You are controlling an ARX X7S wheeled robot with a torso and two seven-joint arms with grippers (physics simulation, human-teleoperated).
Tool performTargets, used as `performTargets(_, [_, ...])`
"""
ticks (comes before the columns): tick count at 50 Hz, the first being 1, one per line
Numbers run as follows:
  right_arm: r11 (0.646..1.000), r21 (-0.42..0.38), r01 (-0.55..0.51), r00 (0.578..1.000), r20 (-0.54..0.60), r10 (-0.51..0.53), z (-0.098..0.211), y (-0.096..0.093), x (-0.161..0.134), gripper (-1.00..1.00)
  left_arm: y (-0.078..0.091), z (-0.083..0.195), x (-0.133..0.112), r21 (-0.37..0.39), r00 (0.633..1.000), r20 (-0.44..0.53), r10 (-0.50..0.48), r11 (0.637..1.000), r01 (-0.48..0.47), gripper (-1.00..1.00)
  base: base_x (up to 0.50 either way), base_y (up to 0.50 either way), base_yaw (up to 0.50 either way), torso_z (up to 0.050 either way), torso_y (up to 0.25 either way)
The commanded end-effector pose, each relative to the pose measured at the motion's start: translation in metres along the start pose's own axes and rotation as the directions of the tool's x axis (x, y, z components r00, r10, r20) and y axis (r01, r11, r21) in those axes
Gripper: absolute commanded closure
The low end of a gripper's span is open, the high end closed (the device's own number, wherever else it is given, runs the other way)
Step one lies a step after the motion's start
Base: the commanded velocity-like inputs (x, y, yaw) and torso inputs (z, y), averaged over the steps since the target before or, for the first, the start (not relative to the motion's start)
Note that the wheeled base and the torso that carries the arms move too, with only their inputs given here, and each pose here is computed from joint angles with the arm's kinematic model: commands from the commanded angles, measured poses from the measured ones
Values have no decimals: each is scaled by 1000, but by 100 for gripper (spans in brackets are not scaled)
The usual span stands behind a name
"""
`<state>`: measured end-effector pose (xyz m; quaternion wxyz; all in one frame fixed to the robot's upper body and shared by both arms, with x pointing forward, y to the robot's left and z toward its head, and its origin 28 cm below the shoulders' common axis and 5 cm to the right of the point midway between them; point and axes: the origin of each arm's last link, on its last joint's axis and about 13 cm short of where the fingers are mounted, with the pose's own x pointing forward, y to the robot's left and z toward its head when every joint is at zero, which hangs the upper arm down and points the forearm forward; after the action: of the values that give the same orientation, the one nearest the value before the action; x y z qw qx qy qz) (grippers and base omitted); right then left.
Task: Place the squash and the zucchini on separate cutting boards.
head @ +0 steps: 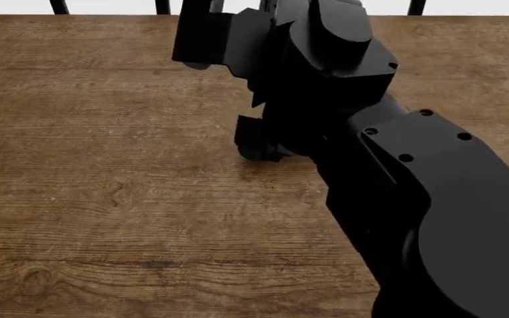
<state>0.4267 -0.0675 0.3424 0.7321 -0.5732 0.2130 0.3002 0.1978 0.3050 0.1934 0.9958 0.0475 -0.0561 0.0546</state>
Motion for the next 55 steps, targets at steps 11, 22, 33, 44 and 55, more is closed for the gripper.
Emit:
performTargets(11, [999, -53, -4, 1000, -27, 3, 5, 4, 4, -100, 3, 2, -3, 36, 997, 83, 2, 999, -5, 100, 0, 0, 0, 0, -28])
performTargets(22, [997, -74, 23, 999, -37, -26, 2, 7, 10, -100, 3, -1, 0, 29, 997, 81, 7, 1000, -9, 100, 0, 0, 0, 0, -179])
performTargets(33, [983, -63, 175, 984, -12, -176, 1, -3, 0, -100, 2, 2, -3, 28, 997, 76, -6, 1000, 3, 100, 0, 0, 0, 0, -169])
performTargets(44, [975, -65, 211, 977, -19, -212, 0, -5, -2, -100, 4, 0, -1, 28, 997, 77, -4, 1000, 2, 100, 0, 0, 0, 0, -167])
performTargets(55, [983, -55, 175, 984, -25, -177, -5, 6, 11, -100, 5, 1, -3, 25, 997, 79, -2, 1000, 0, 100, 0, 0, 0, 0, -167])
